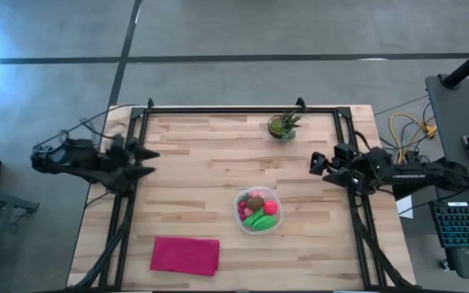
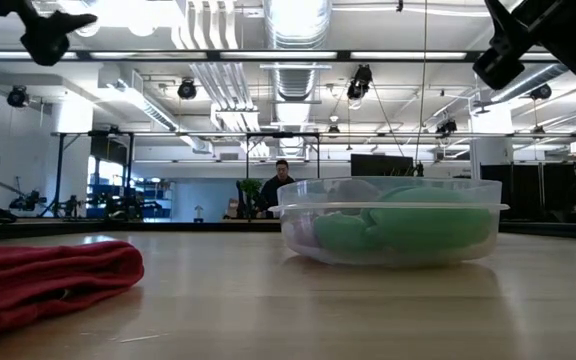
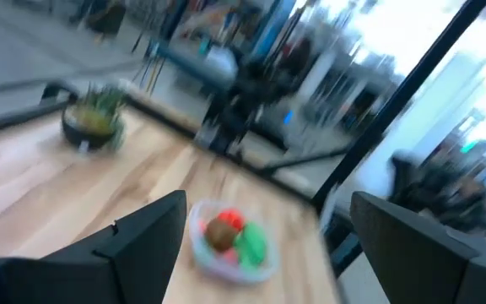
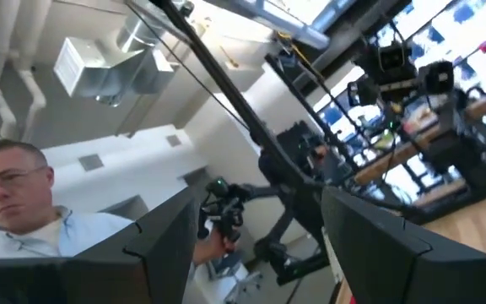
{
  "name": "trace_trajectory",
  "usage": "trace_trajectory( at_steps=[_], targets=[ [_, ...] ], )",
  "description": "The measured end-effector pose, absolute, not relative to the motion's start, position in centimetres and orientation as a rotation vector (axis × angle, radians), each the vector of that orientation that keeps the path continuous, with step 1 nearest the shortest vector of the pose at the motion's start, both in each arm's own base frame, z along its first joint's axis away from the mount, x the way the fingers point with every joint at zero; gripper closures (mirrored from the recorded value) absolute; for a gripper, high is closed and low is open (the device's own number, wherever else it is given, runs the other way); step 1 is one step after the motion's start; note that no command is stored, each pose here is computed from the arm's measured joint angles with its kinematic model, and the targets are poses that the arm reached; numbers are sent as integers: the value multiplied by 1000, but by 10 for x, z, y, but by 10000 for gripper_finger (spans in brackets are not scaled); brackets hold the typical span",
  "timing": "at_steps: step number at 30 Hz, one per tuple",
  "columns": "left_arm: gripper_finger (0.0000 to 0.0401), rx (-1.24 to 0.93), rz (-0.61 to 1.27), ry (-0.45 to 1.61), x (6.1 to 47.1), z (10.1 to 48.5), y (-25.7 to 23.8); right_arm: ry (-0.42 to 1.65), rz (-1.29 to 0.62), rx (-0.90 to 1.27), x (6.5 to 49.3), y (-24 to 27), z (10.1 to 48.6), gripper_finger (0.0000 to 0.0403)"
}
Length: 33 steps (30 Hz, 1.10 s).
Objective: Pick and placing Produce into tupperware
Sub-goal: Return to Home Position
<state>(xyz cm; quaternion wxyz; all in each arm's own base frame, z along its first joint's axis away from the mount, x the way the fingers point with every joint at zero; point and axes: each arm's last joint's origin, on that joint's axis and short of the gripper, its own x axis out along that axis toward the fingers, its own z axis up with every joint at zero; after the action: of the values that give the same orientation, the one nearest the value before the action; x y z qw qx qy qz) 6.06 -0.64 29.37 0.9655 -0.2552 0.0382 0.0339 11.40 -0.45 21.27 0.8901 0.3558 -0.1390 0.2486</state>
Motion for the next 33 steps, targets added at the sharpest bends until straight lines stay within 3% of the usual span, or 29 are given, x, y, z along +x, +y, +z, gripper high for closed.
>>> trace_trajectory(
  at_steps=[5, 12, 19, 23, 33],
  targets=[
    [81, -520, 37, -55, 33, 290, 0, -357, 484, 711, 107, -11, 218, 161],
    [81, -458, 127, -18, 42, 282, 0, -430, 499, 618, 103, -7, 234, 161],
    [81, -450, 163, 3, 53, 260, -1, -134, 376, 579, 112, -8, 278, 161],
    [81, -440, 167, 35, 59, 247, -3, -118, 330, 493, 108, -8, 294, 161],
    [81, -448, 143, 108, 71, 219, -7, -83, 326, 515, 106, -7, 262, 161]
  ],
)
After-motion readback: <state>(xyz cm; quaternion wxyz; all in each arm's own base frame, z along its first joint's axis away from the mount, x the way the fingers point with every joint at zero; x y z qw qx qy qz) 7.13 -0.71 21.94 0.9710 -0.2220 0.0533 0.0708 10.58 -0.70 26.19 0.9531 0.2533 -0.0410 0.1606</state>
